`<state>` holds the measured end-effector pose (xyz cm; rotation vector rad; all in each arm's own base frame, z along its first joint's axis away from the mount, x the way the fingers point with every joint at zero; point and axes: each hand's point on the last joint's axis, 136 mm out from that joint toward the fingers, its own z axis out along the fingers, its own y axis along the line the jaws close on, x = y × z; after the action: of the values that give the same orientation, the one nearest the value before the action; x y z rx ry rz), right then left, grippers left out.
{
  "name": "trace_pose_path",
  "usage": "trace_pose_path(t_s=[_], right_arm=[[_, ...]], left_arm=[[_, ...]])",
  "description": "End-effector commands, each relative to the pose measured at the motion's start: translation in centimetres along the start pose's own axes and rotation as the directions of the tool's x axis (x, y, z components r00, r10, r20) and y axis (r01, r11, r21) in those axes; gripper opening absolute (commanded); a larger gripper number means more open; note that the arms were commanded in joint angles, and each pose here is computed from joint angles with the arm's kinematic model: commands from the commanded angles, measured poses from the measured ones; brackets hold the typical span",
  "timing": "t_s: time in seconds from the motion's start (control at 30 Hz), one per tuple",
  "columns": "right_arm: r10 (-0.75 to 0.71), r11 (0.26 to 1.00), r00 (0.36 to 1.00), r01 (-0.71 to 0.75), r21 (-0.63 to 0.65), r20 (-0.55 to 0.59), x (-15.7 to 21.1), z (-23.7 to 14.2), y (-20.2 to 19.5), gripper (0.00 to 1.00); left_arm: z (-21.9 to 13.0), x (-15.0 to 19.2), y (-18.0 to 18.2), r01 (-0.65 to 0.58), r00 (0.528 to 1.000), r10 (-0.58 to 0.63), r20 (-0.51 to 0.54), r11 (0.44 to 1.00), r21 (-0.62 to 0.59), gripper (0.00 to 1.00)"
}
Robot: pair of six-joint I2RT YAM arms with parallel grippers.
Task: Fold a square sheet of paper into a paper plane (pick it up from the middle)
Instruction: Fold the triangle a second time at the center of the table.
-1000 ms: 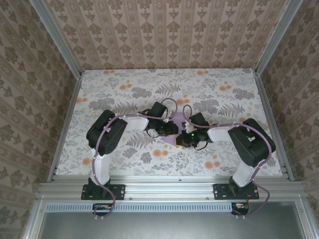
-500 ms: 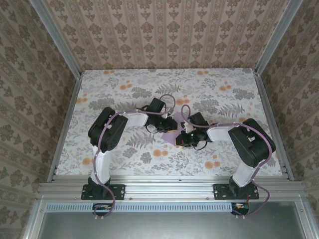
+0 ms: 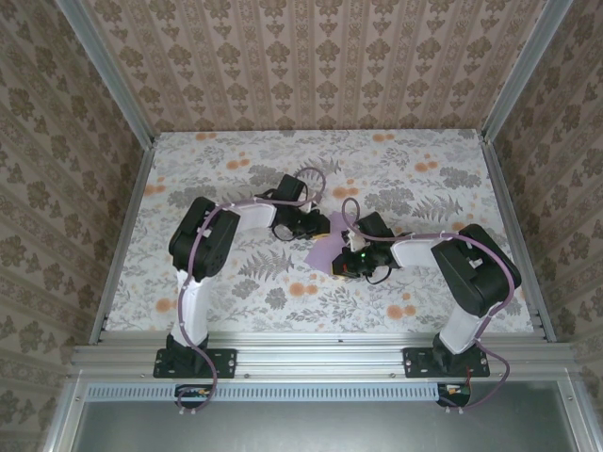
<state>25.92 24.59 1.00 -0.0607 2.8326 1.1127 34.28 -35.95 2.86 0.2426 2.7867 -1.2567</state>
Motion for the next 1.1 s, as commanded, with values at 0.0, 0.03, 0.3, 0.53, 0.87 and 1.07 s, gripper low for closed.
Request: trace_pose_path(t_s=[0.0,0.03,0.3,0.53,0.87,1.07], right_arm=[[0.098,0.975,0.989,-0.074,0.21,-0.107,4.2,0.0,-4.9,0.03],[0.097,0.974,0.989,-0.073,0.213,-0.107,4.2,-0.1,-4.9,0.03],[0.084,0.978,0.991,-0.063,0.2,-0.1,3.8,-0.4,-4.3,0.03],[0.037,0.99,0.998,-0.029,0.138,-0.059,2.1,-1.4,-1.7,0.05],[-0.021,0.999,0.997,0.019,0.033,0.073,-1.2,-5.6,2.7,0.16],[-0.021,0.999,0.991,0.017,0.032,0.13,-2.9,-7.2,1.8,0.28]], left_arm=[[-0.3,-1.8,3.0,-0.014,0.999,0.018,0.041,0.996,-0.092,0.22],[-0.4,-2.0,2.9,-0.016,0.999,0.02,0.042,0.996,-0.091,0.22],[-1.1,-2.5,1.7,-0.032,0.998,0.035,0.053,0.997,-0.066,0.22],[-3.7,-2.7,-0.9,-0.072,0.993,0.077,0.093,0.996,-0.049,0.25],[-6.7,0.7,-4.0,-0.142,0.984,0.15,0.095,0.986,-0.082,0.47],[-6.5,3.9,-4.5,-0.161,0.984,0.167,0.06,0.982,-0.095,0.52]])
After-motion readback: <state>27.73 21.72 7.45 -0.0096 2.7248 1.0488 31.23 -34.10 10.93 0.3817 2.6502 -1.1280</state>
